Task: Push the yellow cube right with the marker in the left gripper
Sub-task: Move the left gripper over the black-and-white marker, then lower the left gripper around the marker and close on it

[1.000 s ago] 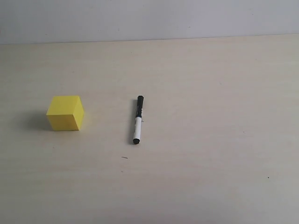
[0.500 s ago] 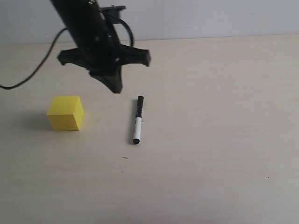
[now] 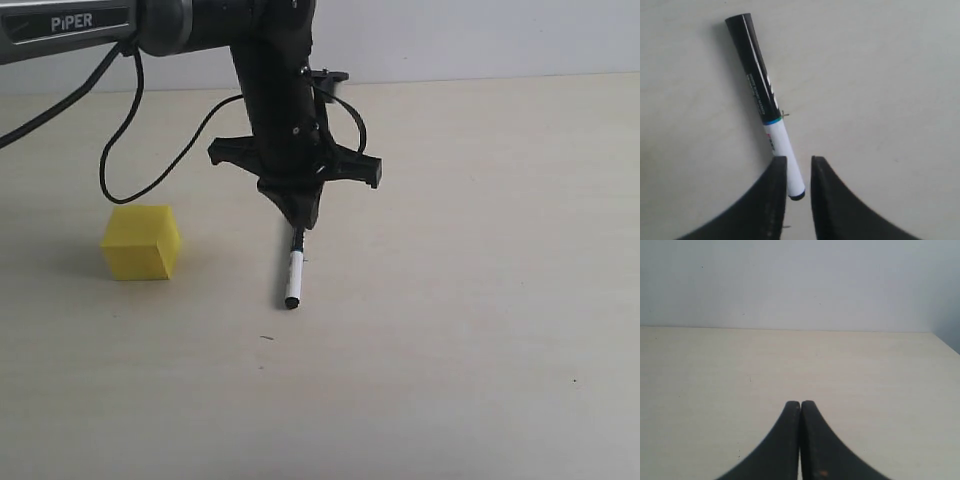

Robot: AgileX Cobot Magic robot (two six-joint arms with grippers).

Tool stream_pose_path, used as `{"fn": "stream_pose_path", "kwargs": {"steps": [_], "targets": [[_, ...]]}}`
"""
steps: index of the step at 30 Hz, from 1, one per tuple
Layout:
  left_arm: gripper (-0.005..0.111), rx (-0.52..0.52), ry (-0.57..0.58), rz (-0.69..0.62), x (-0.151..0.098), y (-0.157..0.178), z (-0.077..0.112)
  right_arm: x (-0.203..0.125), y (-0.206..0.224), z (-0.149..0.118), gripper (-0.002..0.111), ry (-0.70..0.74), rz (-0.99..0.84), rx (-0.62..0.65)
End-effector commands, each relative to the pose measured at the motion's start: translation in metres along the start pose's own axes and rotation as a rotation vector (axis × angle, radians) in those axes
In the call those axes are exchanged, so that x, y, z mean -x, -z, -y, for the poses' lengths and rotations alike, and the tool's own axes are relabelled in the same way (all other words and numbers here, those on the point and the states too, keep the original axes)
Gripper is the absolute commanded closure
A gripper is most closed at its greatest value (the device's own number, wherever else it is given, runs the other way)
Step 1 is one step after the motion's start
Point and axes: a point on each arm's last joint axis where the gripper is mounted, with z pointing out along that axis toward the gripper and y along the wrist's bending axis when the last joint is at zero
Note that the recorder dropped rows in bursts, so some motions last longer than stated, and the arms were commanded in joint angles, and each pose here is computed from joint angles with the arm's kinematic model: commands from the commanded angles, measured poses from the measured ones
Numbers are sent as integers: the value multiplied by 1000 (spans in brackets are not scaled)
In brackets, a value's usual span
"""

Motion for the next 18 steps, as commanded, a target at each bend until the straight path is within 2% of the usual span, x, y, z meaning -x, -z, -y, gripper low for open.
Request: {"fn": "stream_pose_path", "kwargs": {"steps": [1, 4, 10, 18], "targets": [[67, 43, -5, 15, 2, 1, -3, 0, 0, 0, 108, -1, 14, -6], [59, 45, -5, 8, 2, -3, -3, 0, 0, 0, 108, -1, 14, -6], [59, 111, -3, 10, 5, -11, -10, 0, 0, 0, 108, -1, 14, -6], [59, 124, 8, -34, 5, -32, -11, -1, 0, 0, 108, -1, 6, -6]]}}
